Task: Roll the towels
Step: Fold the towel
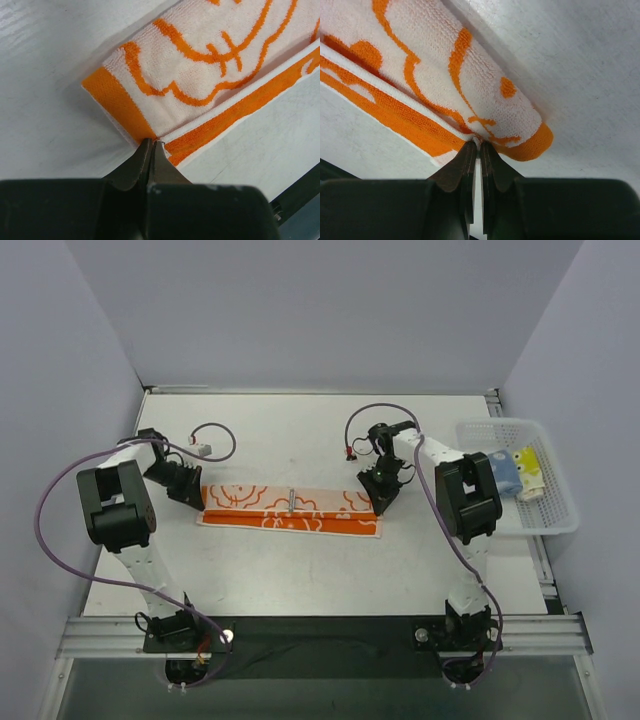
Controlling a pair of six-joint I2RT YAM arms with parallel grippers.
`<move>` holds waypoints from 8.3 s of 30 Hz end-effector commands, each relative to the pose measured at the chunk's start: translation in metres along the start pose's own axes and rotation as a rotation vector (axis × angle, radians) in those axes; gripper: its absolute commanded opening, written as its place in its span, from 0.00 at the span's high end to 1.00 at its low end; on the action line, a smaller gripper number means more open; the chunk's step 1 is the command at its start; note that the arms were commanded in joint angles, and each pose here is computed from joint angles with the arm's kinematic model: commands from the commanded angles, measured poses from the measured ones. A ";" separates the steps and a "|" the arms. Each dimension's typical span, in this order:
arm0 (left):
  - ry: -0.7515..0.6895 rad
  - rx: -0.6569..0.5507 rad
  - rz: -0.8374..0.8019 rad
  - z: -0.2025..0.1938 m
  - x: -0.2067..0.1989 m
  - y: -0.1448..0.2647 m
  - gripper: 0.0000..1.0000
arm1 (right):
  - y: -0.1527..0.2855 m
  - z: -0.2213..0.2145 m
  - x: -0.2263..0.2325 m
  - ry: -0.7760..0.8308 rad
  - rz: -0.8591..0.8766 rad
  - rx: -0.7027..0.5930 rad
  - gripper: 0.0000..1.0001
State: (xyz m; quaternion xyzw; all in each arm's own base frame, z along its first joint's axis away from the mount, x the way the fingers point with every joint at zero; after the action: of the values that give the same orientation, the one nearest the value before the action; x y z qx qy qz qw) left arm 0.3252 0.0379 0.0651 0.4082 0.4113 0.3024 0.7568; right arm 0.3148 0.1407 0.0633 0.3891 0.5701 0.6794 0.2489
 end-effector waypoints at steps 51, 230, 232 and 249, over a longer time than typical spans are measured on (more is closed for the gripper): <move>-0.102 -0.217 0.050 0.046 -0.014 0.069 1.00 | 0.094 0.011 -0.007 -0.017 -0.158 -0.236 1.00; 0.218 -0.102 -0.092 0.029 -0.099 -0.053 0.72 | 0.011 0.085 0.107 -0.153 0.244 -0.077 1.00; 0.221 -0.097 -0.092 0.027 -0.098 -0.054 0.72 | 0.012 0.089 0.110 -0.151 0.251 -0.084 1.00; 0.226 -0.057 -0.085 0.017 -0.097 -0.059 0.72 | 0.001 0.106 0.131 -0.165 0.337 -0.082 1.00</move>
State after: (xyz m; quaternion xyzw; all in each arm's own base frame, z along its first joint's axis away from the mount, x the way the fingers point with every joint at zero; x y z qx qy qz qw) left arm 0.2990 -0.0769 0.0599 0.3186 0.5108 0.3225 0.7305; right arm 0.3315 0.2956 0.0978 0.5091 0.4465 0.7060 0.2074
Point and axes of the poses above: each gripper's point midway between its finger pads, its own y axis back along the fingers, its own x axis along the line the jaws close on, z = x × y, the point moved 5 cm from there along y, back along the fingers, and after that the axes turned 3 degrees about -y, right-handed, at the moved point
